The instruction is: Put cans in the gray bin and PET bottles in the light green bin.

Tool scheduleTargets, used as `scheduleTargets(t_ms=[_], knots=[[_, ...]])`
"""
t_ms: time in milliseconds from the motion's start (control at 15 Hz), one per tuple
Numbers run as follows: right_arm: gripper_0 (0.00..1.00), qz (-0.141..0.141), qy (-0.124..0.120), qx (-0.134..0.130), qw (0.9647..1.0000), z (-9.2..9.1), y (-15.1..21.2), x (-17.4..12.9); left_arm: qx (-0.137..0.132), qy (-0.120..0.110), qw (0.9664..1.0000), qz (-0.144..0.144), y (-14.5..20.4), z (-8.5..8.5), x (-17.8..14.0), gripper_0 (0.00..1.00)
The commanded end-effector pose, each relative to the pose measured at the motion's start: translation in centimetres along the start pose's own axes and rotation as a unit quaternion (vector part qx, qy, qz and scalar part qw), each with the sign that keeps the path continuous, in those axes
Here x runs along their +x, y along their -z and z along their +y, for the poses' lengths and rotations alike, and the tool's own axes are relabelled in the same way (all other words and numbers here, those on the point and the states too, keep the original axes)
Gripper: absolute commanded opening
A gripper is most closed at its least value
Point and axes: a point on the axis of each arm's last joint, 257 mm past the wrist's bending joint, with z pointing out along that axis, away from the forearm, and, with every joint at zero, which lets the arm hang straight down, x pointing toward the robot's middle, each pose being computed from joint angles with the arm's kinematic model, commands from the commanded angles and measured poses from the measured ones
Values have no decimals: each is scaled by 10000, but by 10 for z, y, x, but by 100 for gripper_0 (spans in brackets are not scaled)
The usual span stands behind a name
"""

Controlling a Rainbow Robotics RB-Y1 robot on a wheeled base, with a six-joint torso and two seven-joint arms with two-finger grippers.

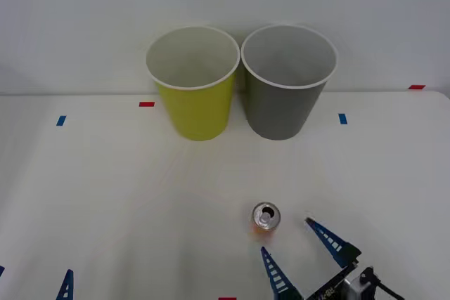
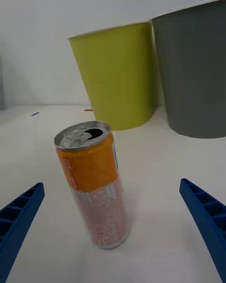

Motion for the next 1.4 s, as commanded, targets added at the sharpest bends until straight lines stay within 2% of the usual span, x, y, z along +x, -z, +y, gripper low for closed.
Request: scheduleTargets(t_ms=[67,400,1000,1067,1133,1200,1400], knots=[[100,-77,74,-63,9999,5,-23,8,0,0,10000,-1,0,0,0,100],[100,-154,396,-293,9987,13,-48,4,0,0,10000,-1,0,0,0,100],[100,-68,406,-299,9987,11,-55,7,0,0,10000,-1,0,0,0,100],[47,-67,372,-292,9989,11,-56,7,0,0,10000,-1,0,0,0,100],[23,-69,363,-295,9989,11,-57,7,0,0,10000,-1,0,0,0,100],[7,-80,350,-305,9989,12,-59,6,0,0,10000,-1,0,0,0,100],[3,-76,263,-274,9992,13,-62,5,0,0,10000,-1,0,0,0,100]])
